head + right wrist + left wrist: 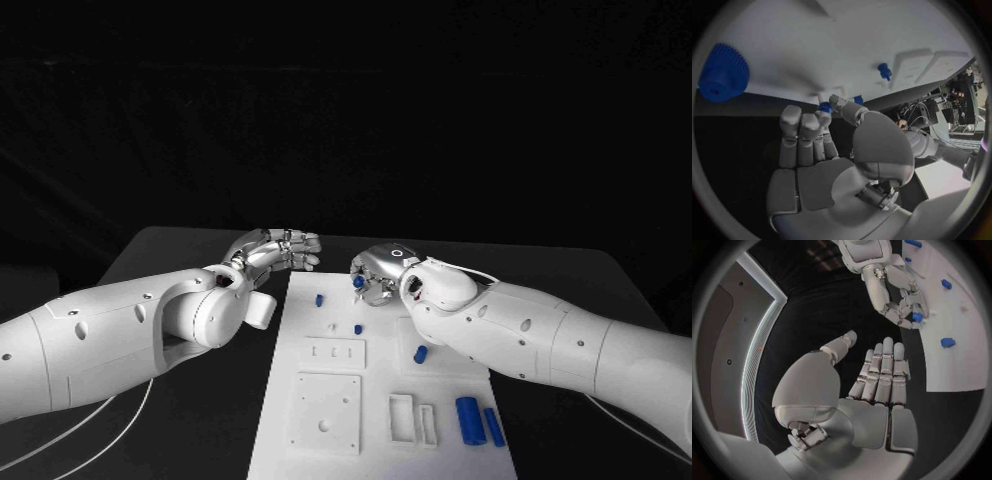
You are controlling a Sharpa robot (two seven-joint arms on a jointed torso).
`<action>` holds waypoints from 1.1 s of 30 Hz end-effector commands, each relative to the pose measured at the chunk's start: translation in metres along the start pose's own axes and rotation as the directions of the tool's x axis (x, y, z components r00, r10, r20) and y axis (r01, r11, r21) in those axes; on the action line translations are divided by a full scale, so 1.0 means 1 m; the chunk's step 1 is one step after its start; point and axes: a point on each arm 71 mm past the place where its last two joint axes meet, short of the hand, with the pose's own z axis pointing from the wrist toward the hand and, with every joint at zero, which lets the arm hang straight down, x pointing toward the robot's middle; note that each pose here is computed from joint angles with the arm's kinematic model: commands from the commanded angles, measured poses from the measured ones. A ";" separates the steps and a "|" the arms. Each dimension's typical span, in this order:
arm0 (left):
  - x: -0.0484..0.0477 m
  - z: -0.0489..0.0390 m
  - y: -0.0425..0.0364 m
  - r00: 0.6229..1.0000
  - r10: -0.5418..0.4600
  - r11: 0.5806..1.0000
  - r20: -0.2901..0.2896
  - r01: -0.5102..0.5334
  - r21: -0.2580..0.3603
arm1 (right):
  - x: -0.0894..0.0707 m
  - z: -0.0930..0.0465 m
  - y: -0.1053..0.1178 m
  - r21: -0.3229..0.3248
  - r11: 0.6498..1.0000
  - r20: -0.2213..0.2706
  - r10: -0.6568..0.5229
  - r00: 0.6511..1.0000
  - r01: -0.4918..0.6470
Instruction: Assemble the parts on the task board
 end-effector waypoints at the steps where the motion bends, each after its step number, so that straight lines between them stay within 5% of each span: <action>1: 0.0022 0.0003 -0.0015 1.000 -0.002 1.000 -0.018 0.002 0.008 | 0.002 0.000 0.001 -0.008 1.000 -0.028 -0.018 0.999 0.018; 13: 0.0019 0.0001 -0.0014 1.000 -0.002 1.000 -0.017 0.002 0.007 | 0.006 0.002 -0.004 0.023 0.998 -0.076 -0.050 0.996 0.052; 33: 0.0022 0.0002 -0.0013 1.000 -0.002 1.000 -0.020 0.003 0.005 | 0.005 0.003 -0.002 0.022 0.998 -0.052 -0.050 0.997 0.051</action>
